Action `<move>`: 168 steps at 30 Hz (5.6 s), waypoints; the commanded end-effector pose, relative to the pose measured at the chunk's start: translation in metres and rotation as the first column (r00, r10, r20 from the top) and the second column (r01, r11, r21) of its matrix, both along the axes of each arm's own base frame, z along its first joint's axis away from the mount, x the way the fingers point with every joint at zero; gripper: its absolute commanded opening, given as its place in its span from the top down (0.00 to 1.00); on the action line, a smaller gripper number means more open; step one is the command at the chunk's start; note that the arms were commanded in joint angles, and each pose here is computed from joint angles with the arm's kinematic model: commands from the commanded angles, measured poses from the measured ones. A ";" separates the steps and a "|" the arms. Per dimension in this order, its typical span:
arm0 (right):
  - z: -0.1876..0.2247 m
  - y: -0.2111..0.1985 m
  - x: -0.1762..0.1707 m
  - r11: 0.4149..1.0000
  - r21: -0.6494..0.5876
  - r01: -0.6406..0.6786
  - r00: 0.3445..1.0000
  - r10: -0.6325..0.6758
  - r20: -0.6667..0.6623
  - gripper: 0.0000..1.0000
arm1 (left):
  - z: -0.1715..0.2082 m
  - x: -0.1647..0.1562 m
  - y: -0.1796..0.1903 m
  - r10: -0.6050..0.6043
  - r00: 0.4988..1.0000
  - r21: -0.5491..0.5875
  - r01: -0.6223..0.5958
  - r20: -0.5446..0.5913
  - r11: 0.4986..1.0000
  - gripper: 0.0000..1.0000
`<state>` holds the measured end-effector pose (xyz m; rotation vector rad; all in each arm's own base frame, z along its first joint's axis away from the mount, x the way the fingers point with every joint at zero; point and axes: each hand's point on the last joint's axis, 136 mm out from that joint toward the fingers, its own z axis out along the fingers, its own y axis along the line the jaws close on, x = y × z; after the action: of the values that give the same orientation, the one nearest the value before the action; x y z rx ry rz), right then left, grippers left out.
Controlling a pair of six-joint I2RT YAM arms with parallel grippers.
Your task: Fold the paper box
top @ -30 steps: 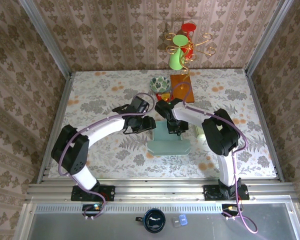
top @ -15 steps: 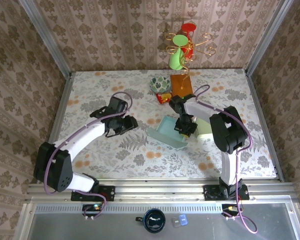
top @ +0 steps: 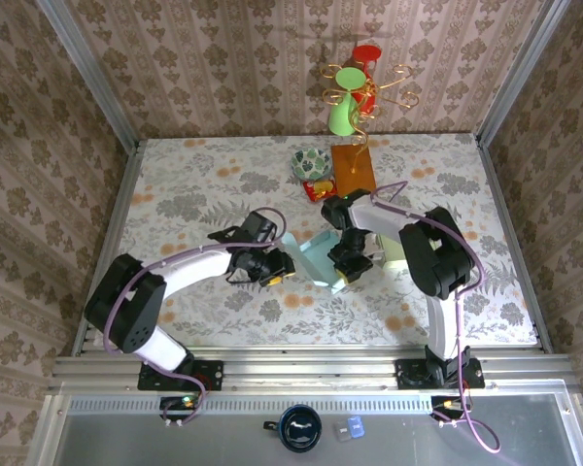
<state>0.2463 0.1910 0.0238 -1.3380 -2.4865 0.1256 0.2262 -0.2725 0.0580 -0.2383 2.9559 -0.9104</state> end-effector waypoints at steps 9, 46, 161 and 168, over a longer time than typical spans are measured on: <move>-0.017 0.032 -0.026 0.981 0.048 0.190 0.980 -0.187 -0.073 0.84 | -0.001 0.017 -0.020 0.062 0.998 -0.092 -0.062 -0.002 0.994 0.59; 0.185 0.105 0.047 0.446 0.060 -0.893 0.328 0.552 0.766 0.48 | 0.021 0.061 -0.019 0.071 0.995 -0.094 -0.065 0.067 0.993 0.58; 0.176 -0.050 0.080 0.325 -0.528 -0.785 -0.178 0.698 0.694 0.43 | 0.114 -0.013 -0.005 -0.636 0.558 0.359 0.531 0.534 0.767 0.40; 0.162 -0.069 0.067 0.275 -0.637 -0.720 -0.251 0.753 0.608 0.36 | 0.109 -0.025 -0.003 -0.724 0.447 0.522 0.502 0.526 0.690 0.38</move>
<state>0.3096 0.1292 0.1644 0.6919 -3.6881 -0.5386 0.1938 -0.2869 0.1591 1.0437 2.3814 -0.5163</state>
